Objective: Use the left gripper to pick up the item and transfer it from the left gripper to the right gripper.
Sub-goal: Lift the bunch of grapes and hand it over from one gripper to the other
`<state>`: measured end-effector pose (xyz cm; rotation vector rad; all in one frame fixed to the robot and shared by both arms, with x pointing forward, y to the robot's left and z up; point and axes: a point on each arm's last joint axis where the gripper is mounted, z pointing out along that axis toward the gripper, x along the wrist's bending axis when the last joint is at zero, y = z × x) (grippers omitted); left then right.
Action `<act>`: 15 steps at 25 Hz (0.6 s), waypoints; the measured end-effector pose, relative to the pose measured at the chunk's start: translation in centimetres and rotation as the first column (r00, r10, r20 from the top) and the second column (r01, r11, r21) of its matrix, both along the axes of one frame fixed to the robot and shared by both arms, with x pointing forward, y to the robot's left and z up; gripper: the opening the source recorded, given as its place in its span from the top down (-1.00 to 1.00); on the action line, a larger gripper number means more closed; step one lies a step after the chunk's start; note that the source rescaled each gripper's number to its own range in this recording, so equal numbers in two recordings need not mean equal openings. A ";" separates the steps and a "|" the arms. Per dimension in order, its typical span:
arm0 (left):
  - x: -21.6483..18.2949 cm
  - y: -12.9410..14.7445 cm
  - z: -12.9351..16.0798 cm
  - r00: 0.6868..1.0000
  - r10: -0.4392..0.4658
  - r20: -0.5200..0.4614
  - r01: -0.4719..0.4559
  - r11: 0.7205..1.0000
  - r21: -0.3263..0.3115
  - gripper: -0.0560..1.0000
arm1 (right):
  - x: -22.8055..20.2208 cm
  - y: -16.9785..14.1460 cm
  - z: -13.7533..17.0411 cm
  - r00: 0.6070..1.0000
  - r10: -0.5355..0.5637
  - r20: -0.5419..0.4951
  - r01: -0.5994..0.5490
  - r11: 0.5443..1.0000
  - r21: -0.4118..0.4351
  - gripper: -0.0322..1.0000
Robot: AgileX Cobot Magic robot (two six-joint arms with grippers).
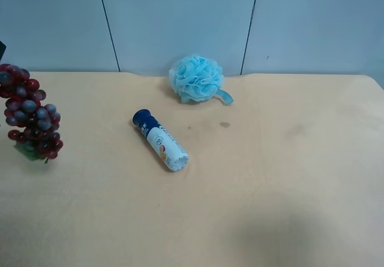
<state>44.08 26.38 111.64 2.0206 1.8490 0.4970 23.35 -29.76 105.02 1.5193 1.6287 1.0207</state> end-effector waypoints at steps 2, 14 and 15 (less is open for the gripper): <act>-0.1 -0.4 0.6 0.999 -0.042 0.006 0.042 0.999 -0.003 0.87 | 0.0 0.0 0.0 1.000 0.000 0.000 0.000 1.000 0.000 -1.00; -1.8 -5.1 0.6 0.952 -0.306 -0.008 0.306 0.952 0.002 0.88 | 0.0 0.0 0.0 1.000 0.000 0.000 0.000 1.000 0.000 -1.00; -2.1 -5.6 0.6 0.943 -0.332 -0.008 0.332 0.943 0.002 0.88 | 0.0 0.0 0.0 1.000 0.000 0.000 0.000 1.000 0.000 -1.00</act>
